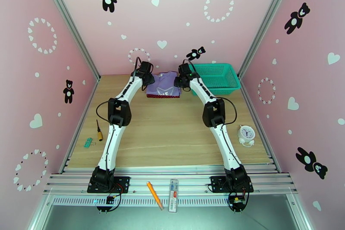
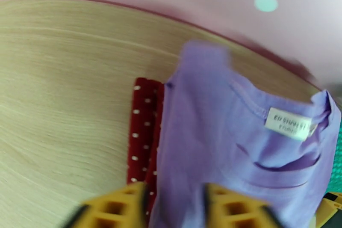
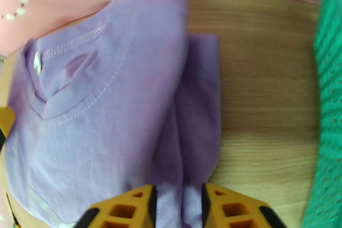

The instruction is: Fold and stack the mixed laundry pile

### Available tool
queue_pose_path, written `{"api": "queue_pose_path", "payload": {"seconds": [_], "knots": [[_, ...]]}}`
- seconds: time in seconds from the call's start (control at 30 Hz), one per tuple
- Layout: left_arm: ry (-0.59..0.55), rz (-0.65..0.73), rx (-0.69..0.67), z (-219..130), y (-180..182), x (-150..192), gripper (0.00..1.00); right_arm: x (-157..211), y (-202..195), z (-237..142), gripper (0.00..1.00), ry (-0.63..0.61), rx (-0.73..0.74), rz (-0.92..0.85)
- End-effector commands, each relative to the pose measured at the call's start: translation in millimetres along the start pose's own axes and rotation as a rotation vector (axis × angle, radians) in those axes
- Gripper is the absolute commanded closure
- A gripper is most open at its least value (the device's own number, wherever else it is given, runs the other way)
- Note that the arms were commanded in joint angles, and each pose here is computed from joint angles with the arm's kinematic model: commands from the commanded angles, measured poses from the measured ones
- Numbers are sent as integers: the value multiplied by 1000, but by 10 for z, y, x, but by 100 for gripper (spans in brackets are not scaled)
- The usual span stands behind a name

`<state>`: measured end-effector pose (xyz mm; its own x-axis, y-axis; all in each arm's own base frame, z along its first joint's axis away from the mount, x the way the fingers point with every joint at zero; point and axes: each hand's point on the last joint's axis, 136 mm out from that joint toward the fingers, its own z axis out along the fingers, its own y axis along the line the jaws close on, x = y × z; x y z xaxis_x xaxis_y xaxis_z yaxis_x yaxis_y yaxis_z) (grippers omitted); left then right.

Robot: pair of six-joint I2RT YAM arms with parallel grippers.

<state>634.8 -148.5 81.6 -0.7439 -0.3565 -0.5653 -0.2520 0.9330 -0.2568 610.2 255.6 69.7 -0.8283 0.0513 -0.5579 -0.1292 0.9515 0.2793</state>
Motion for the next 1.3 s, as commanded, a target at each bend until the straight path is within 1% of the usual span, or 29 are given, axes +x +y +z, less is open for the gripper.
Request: {"api": "queue_pose_path", "payload": {"seconds": [0.0, 0.03, 0.1, 0.2, 0.27, 0.3, 0.37, 0.43, 0.53, 0.57, 0.67, 0.73, 0.8, 0.87, 0.9, 0.93, 0.97, 1.0, 1.07, 1.13, 1.17, 1.23, 1.27], "knots": [[-34, -12, -13, -86, 42, -128, 28, -60, 30, -12, 54, -13, -28, 5], [-46, -10, -3, -147, 13, -187, 23, -115, 66, -84, 52, -25, -38, 1], [-77, -4, 21, -309, -67, -329, 17, -228, 147, -254, 50, -52, -56, -13], [-157, 9, 70, -724, -211, -640, 10, -470, 293, -641, 45, -116, -83, -38], [-226, 23, 103, -1110, -302, -878, 3, -635, 393, -963, 43, -164, -98, -55], [-264, 32, 117, -1343, -337, -995, 2, -708, 423, -1133, 42, -186, -100, -63], [-336, 43, 129, -1825, -357, -1193, 2, -817, 498, -1505, 41, -223, -103, -81], [-399, 55, 120, -2336, -302, -1327, 2, -843, 555, -1884, 40, -240, -93, -104], [-465, 66, 71, -2945, -99, -1342, 2, -728, 600, -2340, 40, -247, -51, -161], [-475, 73, 51, -3063, -13, -1285, 2, -668, 602, -2471, 40, -255, -34, -181], [-547, 72, 0, -3446, 350, -1019, 2, -390, 537, -2918, 40, -320, 1, -220], [-599, 53, -32, -3646, 661, -746, 2, -129, 342, -3195, 40, -374, 36, -210], [-641, 21, -62, -3768, 990, -465, 2, 150, 101, -3392, 39, -417, 91, -202], [-680, -30, -98, -3803, 1353, -190, 2, 450, -178, -3518, 37, -457, 165, -198], [-697, -59, -131, -3787, 1560, -42, 2, 617, -372, -3571, 32, -484, 226, -187], [-715, -87, -167, -3766, 1743, 80, 2, 751, -537, -3617, 30, -514, 278, -175], [-744, -94, -203, -3731, 1911, 207, 2, 897, -693, -3650, 29, -547, 321, -179], [-766, -67, -228, -3640, 2033, 372, 2, 1054, -829, -3655, 28, -572, 347, -190], [-784, 4, -245, -3475, 2164, 631, 2, 1281, -1011, -3637, 28, -643, 390, -257], [-785, 30, -273, -3299, 2296, 823, 2, 1521, -1145, -3591, 7, -727, 418, -316], [-785, 46, -282, -3191, 2341, 890, 2, 1618, -1228, -3591, 1, -772, 439, -321], [-765, 73, -304, -2972, 2402, 982, 2, 1786, -1341, -3512, 1, -807, 451, -357], [-752, 81, -315, -2856, 2426, 1015, 2, 1840, -1418, -3482, 1, -815, 463, -340]]}}
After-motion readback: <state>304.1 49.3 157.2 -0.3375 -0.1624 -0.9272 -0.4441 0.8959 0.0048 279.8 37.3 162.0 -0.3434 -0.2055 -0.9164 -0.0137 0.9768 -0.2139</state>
